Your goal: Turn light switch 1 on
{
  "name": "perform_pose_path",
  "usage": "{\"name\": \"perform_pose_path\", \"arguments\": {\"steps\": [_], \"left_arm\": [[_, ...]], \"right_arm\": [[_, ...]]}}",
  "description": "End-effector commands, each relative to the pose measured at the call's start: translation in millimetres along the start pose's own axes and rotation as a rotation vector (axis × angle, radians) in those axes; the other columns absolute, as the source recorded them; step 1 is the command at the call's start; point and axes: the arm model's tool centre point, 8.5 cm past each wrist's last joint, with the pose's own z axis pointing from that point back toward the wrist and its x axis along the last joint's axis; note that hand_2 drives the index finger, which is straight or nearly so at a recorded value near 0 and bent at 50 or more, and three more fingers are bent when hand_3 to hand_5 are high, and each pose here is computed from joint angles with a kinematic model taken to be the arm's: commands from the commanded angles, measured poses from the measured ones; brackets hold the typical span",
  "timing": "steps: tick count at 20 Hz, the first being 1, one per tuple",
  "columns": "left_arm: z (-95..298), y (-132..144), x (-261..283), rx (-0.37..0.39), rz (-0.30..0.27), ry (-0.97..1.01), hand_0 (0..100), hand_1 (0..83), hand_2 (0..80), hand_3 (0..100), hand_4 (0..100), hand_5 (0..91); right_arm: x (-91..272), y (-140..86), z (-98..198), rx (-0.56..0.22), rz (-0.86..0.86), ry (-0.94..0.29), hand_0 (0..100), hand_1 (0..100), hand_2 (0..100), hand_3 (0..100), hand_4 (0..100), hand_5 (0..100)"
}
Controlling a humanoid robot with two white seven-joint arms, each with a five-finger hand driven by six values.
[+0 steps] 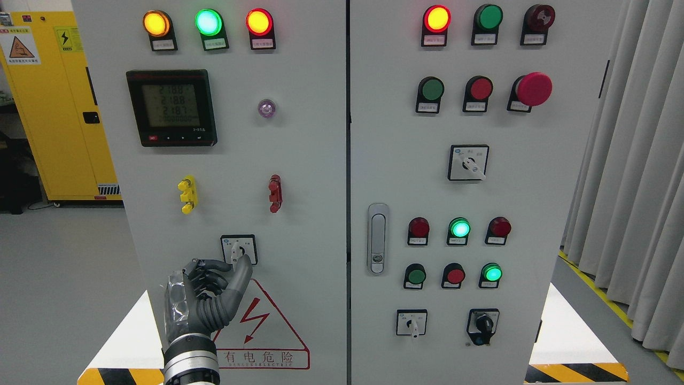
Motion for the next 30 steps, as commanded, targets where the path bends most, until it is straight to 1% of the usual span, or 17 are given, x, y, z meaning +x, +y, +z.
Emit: {"name": "perform_pose_path", "arguments": {"steps": [1,15,25,30], "left_arm": [[-1.1,-0.9,0.4,0.005,0.0,0.001,12,67.3,60.8,87,87,85.9],[-2.0,-1.1,2.7,0.006,0.002,-0.004,11,67.2,61.5,88,87,86.0],[-3.8,-2.2,1.6,0.005,-0.006,0.015,15,67.6,61.7,88,87,86.0],[-4.2,-2.5,1.8,0.004,-0.005,0.015,16,67.5,61.7,88,87,86.0]], "right_arm": [[-1.7,-0.3,0.1,-0.003,-0.028,0.009,0,50,4,0,0,0],[-0.7,-0.2,0.0,-0.001,-0.028,0.008,0,50,4,0,0,0],[-0.7,-0.2,0.0,-0.001,-0.028,0.008,0,50,4,0,0,0],[-0.7,-0.2,0.0,-0.001,-0.028,0.008,0,50,4,0,0,0]]}}
